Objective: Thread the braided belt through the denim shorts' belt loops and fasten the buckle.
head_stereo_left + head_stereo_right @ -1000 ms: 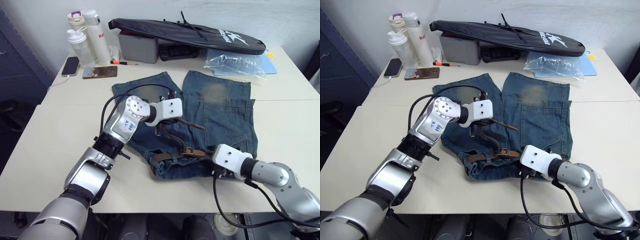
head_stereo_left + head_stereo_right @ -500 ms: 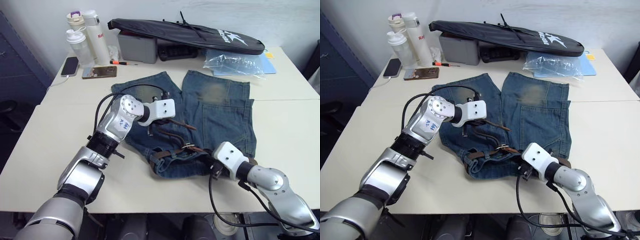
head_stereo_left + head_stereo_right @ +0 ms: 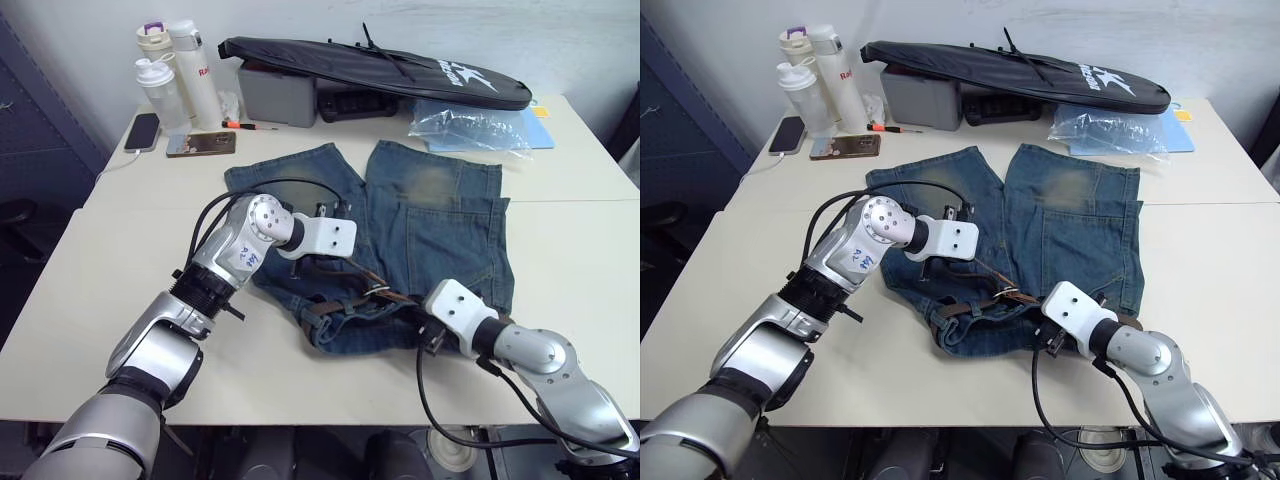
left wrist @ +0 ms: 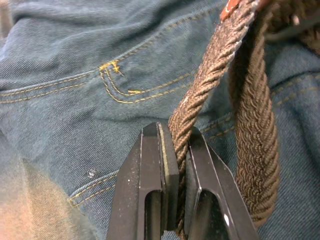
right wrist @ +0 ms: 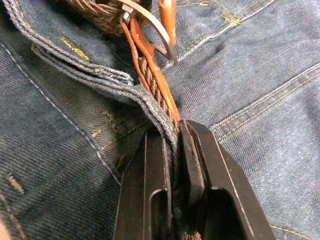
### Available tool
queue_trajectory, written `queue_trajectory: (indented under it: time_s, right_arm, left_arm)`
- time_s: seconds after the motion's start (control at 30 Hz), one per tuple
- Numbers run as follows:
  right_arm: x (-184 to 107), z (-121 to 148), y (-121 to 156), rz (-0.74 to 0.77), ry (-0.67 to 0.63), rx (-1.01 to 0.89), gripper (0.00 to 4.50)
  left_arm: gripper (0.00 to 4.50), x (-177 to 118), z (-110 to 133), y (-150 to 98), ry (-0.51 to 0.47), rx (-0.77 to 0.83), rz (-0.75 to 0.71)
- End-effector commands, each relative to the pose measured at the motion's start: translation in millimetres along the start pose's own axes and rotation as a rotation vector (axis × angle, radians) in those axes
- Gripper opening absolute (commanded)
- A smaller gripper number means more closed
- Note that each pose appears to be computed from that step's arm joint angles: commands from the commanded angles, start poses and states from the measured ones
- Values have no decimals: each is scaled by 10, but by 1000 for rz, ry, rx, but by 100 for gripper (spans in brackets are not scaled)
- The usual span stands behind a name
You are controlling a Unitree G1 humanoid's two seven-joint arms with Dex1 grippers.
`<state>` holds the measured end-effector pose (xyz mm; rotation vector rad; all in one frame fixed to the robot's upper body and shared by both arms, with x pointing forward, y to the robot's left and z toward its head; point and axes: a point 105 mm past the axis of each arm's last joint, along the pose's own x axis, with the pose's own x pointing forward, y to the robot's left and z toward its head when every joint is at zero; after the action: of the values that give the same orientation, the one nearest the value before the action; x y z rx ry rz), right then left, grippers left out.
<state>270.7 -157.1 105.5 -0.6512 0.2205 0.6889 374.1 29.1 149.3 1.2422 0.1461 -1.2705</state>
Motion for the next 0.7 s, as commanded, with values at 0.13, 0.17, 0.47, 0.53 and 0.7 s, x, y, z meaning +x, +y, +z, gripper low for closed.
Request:
queue_trajectory:
  time_s: [0.13,0.17,0.47,0.53,0.7]
  right_arm:
    - [-40,157,-75,-36,-30,-56,9]
    - [-38,160,-77,-36,-30,-57,9]
    - [-40,166,-88,-43,-23,-63,9]
    - [-34,183,-89,-42,-26,-68,9]
    - [1,208,-45,-25,-31,-71,9]
  left_arm:
    - [0,-48,51,140,34,98,34]
    - [0,-45,58,145,34,105,34]
    - [0,-36,111,181,18,119,41]
    - [0,-26,147,178,4,118,38]
    - [0,19,253,84,-46,75,-17]
